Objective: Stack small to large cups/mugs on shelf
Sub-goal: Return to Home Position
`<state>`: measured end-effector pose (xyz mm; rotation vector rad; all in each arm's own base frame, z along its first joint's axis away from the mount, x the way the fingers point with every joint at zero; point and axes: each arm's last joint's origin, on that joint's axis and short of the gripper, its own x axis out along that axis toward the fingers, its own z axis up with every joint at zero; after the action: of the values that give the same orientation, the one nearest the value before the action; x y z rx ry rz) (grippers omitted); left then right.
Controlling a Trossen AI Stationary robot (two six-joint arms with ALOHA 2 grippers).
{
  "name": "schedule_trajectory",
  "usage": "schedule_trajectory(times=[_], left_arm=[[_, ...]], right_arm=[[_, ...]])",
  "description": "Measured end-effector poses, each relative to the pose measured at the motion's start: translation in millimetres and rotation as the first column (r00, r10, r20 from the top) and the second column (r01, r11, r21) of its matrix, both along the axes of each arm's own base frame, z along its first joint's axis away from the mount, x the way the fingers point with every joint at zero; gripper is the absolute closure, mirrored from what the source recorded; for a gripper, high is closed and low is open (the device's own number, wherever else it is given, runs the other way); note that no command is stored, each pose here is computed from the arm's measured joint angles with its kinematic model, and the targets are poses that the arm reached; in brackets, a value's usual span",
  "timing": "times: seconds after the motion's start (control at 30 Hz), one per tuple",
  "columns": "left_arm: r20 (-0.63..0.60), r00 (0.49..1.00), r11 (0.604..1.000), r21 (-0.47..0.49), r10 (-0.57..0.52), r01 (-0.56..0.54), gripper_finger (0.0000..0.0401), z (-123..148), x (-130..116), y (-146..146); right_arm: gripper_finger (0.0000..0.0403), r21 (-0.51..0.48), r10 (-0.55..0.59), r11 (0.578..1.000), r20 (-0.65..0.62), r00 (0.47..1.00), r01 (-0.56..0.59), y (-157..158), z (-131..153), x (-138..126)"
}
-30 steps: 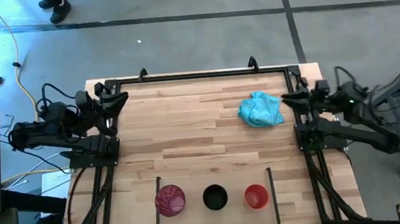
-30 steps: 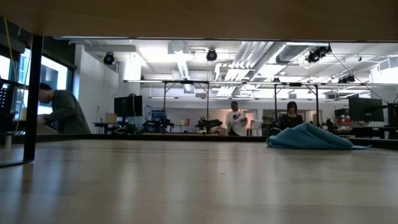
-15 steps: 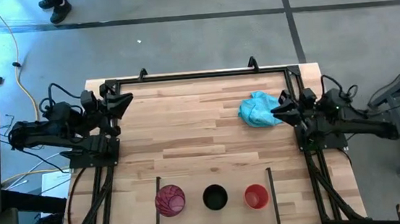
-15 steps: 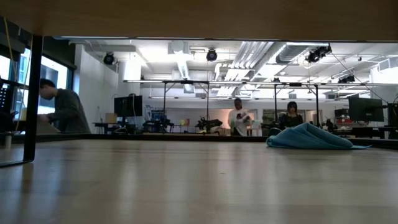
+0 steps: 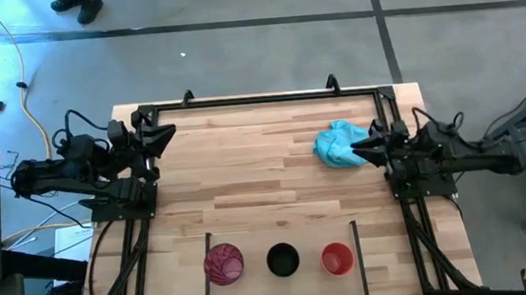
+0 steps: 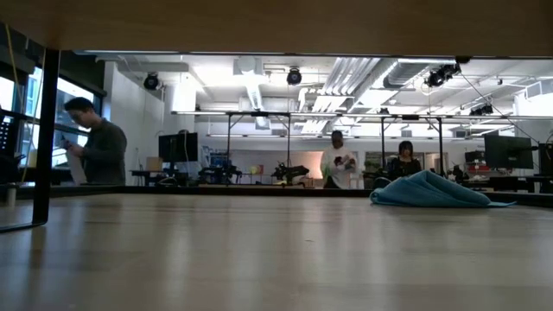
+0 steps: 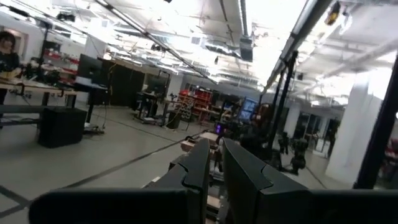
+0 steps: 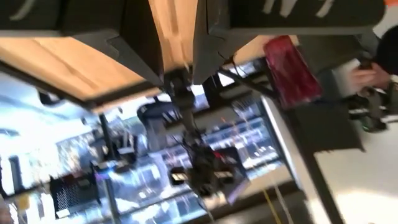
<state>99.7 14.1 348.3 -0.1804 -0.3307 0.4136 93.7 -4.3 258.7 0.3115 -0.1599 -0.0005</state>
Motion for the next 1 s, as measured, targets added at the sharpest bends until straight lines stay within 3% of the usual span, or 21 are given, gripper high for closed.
schedule_trajectory(times=[0.1, 0.2, 0.37, 0.53, 1.0], left_arm=[[-0.045, 0.999, 1.0, 0.004, -0.008, 0.008, 0.0366, -4.1, -2.8, -0.3], [-0.096, 0.995, 0.998, -0.06, 0.001, -0.007, 0.0366, -12.4, -9.5, 0.2], [-0.037, 0.999, 0.994, -0.111, -0.015, 0.01, 0.0366, -28.5, -19.7, -0.1], [0.034, 0.999, 0.992, -0.127, -0.016, 0.02, 0.0366, -50.6, -25.4, -0.1], [0.082, 0.996, 0.966, -0.249, -0.043, 0.062, 0.0366, -108.3, -26.8, -0.1]], right_arm=[[0.0325, 0.016, -0.015, 1.0, -0.044, 0.999, 0.016, -1.3, -5.3, -5.1], [0.0325, 0.02, -0.027, 0.999, -0.036, 0.999, 0.028, -1.7, -7.0, -12.5], [0.0325, 0.053, -0.044, 0.998, 0.021, 0.999, 0.043, -1.9, -14.9, -21.7], [0.0325, 0.093, -0.051, 0.994, 0.038, 0.998, 0.048, -2.9, -24.6, -14.8], [0.0325, 0.161, -0.08, 0.983, -0.028, 0.996, 0.083, -4.1, -32.5, -13.3]])
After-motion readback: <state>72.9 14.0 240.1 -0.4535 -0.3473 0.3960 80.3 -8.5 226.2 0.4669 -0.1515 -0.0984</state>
